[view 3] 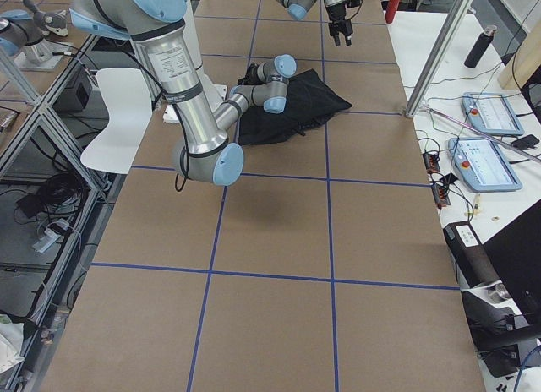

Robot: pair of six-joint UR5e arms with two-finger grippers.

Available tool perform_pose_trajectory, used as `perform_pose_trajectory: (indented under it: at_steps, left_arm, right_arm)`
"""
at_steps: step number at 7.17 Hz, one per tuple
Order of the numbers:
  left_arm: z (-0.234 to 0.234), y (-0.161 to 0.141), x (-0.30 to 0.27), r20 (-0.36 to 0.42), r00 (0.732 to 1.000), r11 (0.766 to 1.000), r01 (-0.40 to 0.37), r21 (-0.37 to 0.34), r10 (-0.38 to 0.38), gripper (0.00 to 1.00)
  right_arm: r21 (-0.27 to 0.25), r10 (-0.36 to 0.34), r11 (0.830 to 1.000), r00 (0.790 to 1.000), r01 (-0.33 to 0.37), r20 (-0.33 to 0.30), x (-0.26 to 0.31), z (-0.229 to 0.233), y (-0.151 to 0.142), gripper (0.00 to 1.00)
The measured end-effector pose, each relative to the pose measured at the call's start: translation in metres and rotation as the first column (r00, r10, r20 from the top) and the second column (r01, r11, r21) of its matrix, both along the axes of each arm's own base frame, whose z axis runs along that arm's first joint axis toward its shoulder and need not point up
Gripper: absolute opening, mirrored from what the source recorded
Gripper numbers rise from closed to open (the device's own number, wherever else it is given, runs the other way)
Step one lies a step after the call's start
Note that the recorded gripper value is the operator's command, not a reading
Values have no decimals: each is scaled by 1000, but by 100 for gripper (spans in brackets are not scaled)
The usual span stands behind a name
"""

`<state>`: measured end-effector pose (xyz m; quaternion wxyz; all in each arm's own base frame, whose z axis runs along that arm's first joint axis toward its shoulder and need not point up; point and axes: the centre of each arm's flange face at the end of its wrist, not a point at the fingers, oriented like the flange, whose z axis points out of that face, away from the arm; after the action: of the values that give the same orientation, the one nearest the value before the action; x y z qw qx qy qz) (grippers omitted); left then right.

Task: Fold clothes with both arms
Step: 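Lift and fold the grasped side across toward the left gripper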

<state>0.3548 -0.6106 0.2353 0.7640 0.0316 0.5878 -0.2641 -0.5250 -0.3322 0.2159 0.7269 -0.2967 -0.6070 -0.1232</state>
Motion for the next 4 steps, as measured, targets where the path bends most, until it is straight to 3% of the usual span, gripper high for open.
perform_pose_trajectory:
  at_steps: [2,4]
  left_arm:
    - [2,1,1,1,1000,1000,-3,-2,3,99]
    - [8,0,3,8,1000,1000,-5,-11,5,99]
  right_arm:
    - [-39,18,999,1000,-19,-18,5,-8,-5,100]
    - [-54,69,996,997,-71,-29,29,-7,-38,100]
